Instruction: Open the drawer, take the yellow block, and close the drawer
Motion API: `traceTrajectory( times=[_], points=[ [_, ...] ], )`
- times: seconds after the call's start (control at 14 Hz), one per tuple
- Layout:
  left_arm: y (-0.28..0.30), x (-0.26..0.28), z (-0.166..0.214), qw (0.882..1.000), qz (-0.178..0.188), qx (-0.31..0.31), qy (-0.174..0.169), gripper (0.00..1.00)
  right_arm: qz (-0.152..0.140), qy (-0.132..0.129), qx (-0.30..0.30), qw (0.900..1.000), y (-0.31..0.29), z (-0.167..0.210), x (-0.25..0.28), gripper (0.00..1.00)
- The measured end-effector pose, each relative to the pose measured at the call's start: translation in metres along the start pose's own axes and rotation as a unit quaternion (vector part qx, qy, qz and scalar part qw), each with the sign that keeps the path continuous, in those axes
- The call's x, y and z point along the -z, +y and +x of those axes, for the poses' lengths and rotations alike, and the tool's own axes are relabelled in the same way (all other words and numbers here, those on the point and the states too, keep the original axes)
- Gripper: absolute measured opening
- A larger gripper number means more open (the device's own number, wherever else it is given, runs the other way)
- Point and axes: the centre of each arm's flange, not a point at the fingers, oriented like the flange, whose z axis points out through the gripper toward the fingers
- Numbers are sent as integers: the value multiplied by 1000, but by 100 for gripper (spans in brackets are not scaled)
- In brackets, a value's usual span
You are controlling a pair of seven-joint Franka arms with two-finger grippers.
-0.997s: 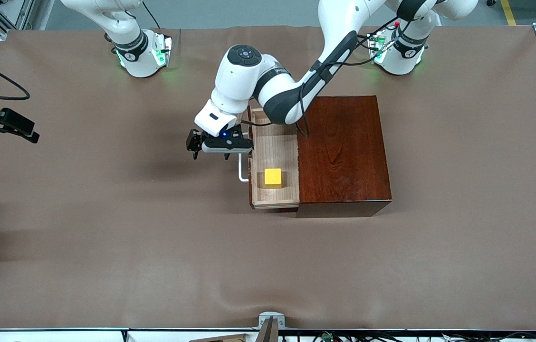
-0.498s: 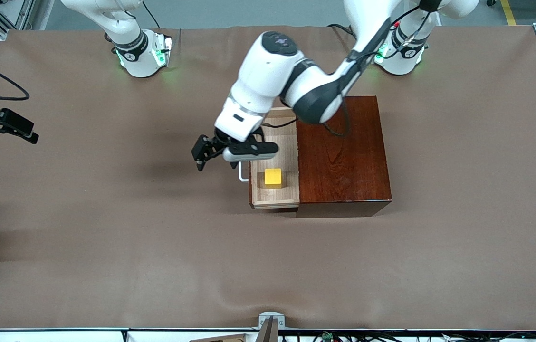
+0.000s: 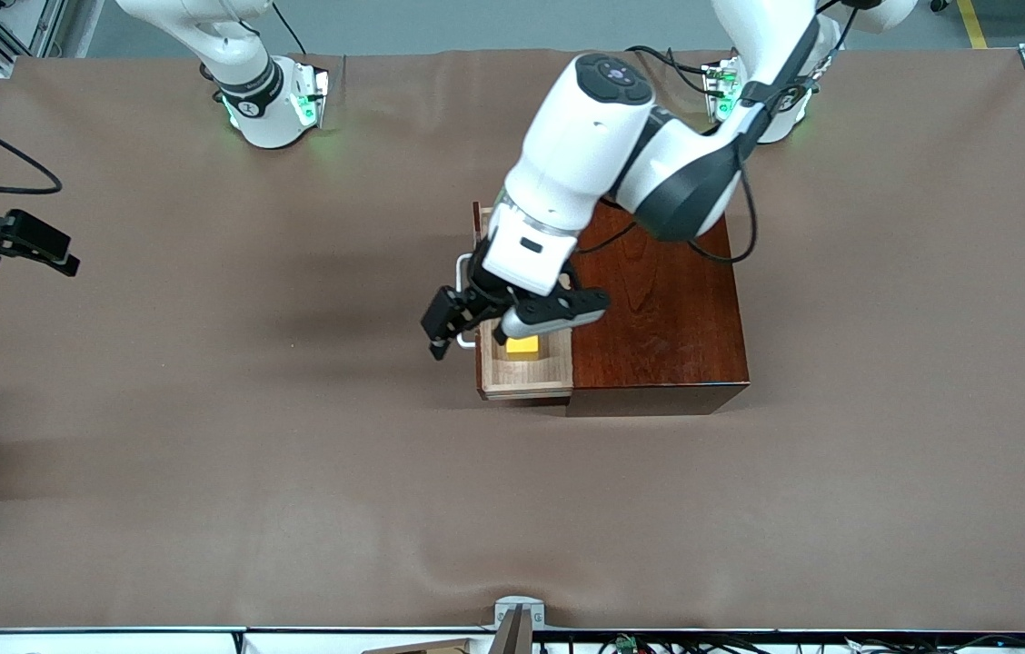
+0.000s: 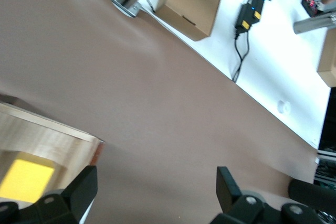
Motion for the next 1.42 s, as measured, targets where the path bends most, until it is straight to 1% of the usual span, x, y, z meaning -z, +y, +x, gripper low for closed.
traceTrajectory(
  times=[0.21, 0.43, 0.71, 0.85, 1.07, 1.21, 1.42],
  points=[
    [-12, 9, 26, 1000, 22, 16, 4, 100, 0, -5, 6, 1000, -30, 7, -15, 100],
    [-23, 17, 49, 999, 42, 21, 6, 100, 0, -6, -21, 1000, -51, 13, -28, 100],
    [-39, 23, 61, 996, 89, -18, -9, 100, 0, -4, -63, 998, -88, 22, -50, 100],
    [-51, 28, 75, 993, 114, -39, -18, 100, -1, -3, -82, 997, -104, 27, -63, 100],
    [-72, 35, 100, 987, 145, -68, -32, 100, -2, -5, -90, 996, -116, 34, -81, 100],
    [-89, 39, 113, 982, 161, -88, -42, 100, -3, -7, -120, 993, -123, 38, -91, 100],
    [-111, 47, 130, 976, 183, -106, -56, 100, -5, -12, -188, 982, -148, 36, -103, 100]
  ],
)
